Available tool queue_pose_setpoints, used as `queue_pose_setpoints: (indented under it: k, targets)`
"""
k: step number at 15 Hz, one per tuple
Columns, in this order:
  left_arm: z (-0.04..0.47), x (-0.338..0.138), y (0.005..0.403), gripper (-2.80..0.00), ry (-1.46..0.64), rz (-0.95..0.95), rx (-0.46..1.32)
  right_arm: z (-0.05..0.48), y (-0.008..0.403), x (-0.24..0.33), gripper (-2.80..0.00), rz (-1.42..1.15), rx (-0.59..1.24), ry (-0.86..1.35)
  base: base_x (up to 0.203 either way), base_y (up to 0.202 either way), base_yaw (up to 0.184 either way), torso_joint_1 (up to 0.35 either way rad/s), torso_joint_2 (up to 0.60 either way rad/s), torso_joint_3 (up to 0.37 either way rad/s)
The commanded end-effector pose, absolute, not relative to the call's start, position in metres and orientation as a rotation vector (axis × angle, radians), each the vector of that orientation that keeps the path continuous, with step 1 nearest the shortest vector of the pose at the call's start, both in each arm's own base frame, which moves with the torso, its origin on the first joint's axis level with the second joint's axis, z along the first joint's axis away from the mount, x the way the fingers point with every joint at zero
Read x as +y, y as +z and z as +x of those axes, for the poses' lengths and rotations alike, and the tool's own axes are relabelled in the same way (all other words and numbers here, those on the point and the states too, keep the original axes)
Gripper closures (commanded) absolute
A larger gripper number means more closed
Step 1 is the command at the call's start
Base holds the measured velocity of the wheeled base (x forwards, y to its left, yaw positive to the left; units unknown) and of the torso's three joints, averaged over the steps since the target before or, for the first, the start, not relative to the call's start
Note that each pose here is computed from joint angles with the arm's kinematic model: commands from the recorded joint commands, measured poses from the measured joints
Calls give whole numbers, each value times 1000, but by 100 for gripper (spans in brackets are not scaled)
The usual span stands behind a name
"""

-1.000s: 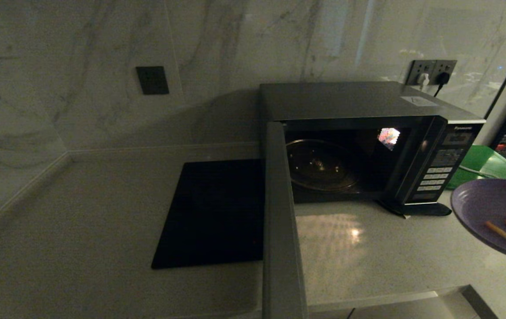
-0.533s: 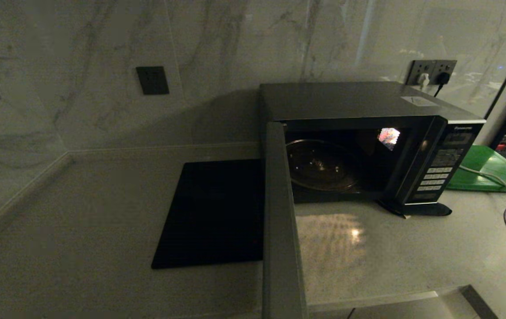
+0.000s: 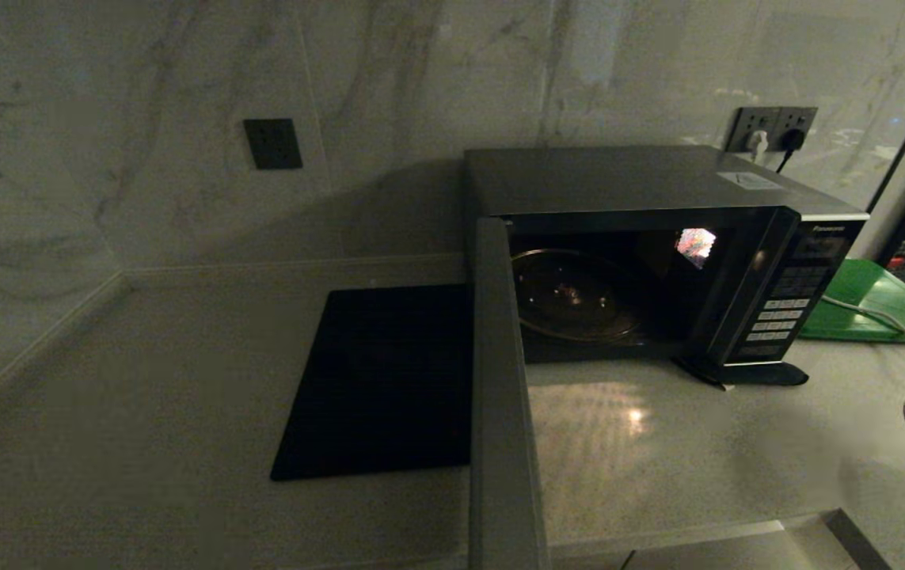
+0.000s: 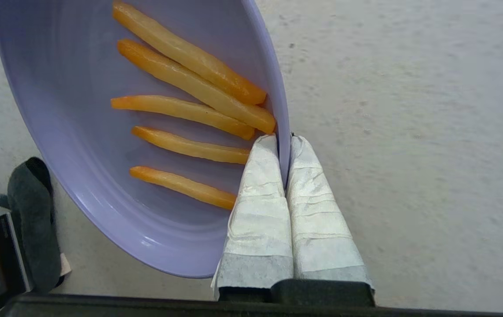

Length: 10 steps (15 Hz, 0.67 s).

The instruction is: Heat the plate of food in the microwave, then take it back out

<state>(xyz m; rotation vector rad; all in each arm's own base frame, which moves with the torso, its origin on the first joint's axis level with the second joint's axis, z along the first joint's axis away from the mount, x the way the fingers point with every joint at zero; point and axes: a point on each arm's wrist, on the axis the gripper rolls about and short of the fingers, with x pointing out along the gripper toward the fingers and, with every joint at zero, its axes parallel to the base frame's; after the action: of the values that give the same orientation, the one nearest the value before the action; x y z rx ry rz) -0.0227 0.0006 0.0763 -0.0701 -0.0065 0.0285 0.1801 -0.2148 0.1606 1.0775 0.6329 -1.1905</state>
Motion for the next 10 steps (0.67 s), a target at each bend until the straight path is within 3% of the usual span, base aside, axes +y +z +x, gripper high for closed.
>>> queue_pose_setpoints:
  k: [1, 10]
  targets:
    - [-23, 1, 76, 0, 30, -71, -7, 188, 145, -224, 0, 1101, 686, -1200, 0, 0, 0, 0, 0, 0]
    - [-23, 1, 76, 0, 30, -71, -7, 201, 126, -237, 0, 1133, 747, -1161, 0, 0, 0, 0, 0, 0]
